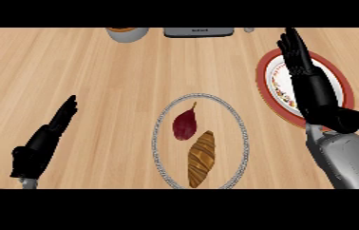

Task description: Pick the croissant from the placemat and place it in the plate

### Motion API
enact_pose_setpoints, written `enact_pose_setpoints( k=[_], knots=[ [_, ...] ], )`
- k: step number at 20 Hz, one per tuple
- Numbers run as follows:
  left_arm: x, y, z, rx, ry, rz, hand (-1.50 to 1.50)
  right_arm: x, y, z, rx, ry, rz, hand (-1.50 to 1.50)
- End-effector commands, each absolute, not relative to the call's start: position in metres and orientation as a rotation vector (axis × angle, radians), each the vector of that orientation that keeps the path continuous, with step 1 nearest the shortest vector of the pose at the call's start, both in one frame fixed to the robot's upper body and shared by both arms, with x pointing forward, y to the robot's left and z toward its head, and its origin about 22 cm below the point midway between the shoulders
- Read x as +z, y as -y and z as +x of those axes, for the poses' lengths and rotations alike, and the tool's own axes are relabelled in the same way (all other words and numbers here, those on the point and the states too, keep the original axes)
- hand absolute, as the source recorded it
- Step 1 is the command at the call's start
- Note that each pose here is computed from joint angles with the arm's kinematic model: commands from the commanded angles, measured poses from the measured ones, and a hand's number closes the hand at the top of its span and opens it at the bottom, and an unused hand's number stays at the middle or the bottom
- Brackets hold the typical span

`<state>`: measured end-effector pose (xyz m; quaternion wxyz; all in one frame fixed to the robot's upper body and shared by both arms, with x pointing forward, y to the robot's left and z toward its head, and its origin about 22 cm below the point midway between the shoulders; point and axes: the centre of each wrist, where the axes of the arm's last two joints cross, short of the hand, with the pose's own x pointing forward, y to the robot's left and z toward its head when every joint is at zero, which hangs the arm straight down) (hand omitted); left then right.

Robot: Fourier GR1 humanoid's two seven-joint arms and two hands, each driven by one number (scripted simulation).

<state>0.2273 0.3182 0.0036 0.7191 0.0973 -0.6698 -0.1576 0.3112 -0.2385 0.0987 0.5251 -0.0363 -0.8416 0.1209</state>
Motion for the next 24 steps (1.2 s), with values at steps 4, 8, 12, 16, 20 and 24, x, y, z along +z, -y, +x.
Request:
enact_pose_setpoints(
  k=[4, 8, 12, 16, 20, 24],
  knots=[
    [-0.025, -0.304, 0.22, -0.118, 1.268, 0.186, 0.0, 0.117, 0.258, 0.289, 0.058, 1.998, -0.28, 1.5],
    [-0.041, -0.28, 0.21, 0.028, 1.206, 0.084, 0.0, 0.07, 0.336, 0.272, 0.133, 1.691, -0.868, 1.5],
    [-0.034, -0.266, 0.214, 0.033, 1.178, 0.033, 0.0, 0.042, 0.274, 0.228, -0.206, 1.801, -0.864, -1.5],
    [-0.027, -0.25, 0.221, 0.019, 1.181, 0.015, 0.0, 0.039, 0.235, 0.173, -0.226, 1.857, -0.835, -1.5],
    [-0.03, -0.253, 0.242, -0.001, 1.173, 0.03, 0.0, 0.046, 0.241, 0.139, -0.054, 1.784, -0.838, -1.5],
    [-0.034, -0.242, 0.23, 0.012, 1.183, 0.011, 0.0, 0.057, 0.256, 0.13, 0.217, 1.562, -0.816, -1.5]
  ],
)
